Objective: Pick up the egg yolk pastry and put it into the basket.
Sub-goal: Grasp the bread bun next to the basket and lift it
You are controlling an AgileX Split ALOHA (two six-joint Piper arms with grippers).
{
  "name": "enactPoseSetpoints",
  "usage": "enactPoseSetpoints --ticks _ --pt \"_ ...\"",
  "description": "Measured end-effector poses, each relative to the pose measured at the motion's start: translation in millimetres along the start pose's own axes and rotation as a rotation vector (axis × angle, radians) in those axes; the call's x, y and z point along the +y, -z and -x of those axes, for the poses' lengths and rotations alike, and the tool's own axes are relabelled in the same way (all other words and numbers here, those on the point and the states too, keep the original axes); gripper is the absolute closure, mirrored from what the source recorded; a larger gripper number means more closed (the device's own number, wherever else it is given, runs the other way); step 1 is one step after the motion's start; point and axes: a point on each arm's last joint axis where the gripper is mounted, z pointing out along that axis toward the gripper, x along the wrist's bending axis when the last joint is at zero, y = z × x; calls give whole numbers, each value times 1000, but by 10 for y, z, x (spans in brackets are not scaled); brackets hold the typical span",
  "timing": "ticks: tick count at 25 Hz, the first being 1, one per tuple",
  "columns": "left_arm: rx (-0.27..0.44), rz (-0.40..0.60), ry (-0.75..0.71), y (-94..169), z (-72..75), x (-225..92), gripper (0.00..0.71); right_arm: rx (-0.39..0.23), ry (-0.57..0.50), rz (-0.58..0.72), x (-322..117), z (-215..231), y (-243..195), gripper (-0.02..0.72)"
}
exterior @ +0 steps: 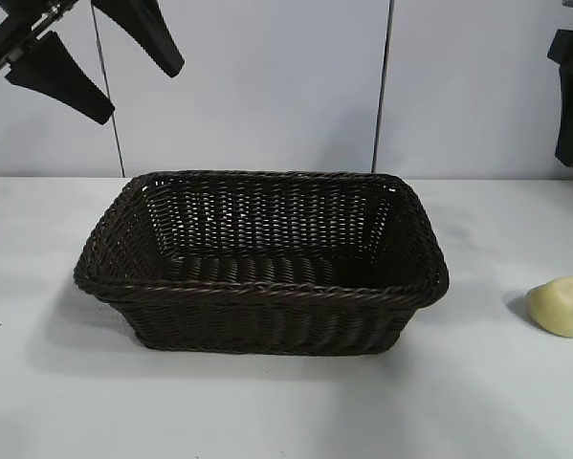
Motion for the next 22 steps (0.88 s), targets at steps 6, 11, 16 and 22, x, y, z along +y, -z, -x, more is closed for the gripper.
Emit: enactPoseSetpoints --ticks 6,11,16,22 --pt "1 4 0 0 -1 4 160 -3 -18 -3 63 7 -219 134" --pt "1 7 0 0 -1 7 160 -3 -47 -23 193 15 -555 134" --pt "1 8 0 0 -1 7 160 -4 -55 -70 276 23 -942 134" --pt "1 8 0 0 -1 7 160 -11 -92 -125 300 32 -1269 179"
